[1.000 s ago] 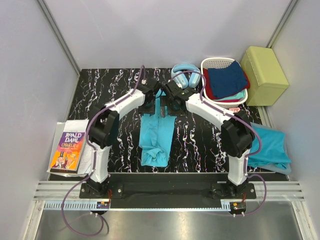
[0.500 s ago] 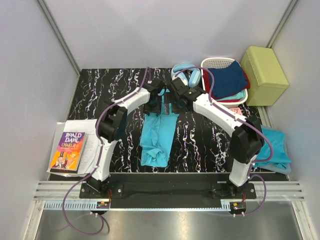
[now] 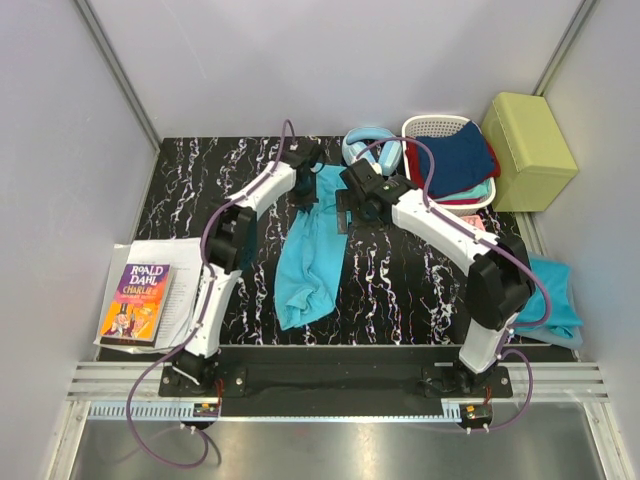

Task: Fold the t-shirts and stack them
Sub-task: Rotate the tshirt 90 degrees

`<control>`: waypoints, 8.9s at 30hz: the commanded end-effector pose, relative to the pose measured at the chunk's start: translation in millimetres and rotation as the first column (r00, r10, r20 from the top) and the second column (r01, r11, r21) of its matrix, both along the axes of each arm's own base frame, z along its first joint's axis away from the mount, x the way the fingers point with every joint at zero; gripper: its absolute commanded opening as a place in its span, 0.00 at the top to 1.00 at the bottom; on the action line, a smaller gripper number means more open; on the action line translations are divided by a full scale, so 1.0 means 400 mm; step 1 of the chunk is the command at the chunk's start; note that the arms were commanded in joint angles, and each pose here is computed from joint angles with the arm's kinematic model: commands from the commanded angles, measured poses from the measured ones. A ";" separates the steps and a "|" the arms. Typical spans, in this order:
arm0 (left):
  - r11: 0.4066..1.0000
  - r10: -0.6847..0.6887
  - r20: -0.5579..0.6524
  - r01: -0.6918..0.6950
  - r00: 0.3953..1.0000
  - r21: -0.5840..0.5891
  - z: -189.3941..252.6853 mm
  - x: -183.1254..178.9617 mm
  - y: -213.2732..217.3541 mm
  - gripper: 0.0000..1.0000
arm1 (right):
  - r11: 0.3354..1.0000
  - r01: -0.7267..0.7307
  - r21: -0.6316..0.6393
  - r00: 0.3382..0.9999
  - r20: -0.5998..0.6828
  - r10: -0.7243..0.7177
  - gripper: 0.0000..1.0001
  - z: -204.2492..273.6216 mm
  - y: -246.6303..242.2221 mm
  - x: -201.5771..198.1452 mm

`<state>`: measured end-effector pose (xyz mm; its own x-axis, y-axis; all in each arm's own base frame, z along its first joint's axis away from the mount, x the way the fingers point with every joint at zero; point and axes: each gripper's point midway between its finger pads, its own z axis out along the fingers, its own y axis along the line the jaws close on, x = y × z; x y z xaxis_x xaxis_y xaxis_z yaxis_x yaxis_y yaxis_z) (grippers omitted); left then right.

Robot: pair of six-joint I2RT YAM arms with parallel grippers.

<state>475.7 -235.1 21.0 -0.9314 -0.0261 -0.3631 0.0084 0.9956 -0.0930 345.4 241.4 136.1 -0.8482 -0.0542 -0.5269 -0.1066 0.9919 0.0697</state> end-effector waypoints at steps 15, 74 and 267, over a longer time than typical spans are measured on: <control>0.985 0.157 0.058 -0.161 0.986 0.062 0.074 0.034 0.152 0.23 | 0.999 -0.014 0.045 1.000 -0.024 0.015 0.02 0.022 -0.028 -0.037; 0.997 0.081 0.033 -0.081 0.996 -0.007 -0.023 0.123 0.093 0.95 | 0.998 -0.057 0.008 0.998 -0.020 0.057 0.01 -0.001 -0.004 -0.189; 0.956 0.081 -0.181 -0.025 0.980 0.292 0.001 -0.963 0.282 0.03 | 0.968 -0.145 -0.204 0.914 -0.402 0.052 1.00 -0.340 -0.092 -0.576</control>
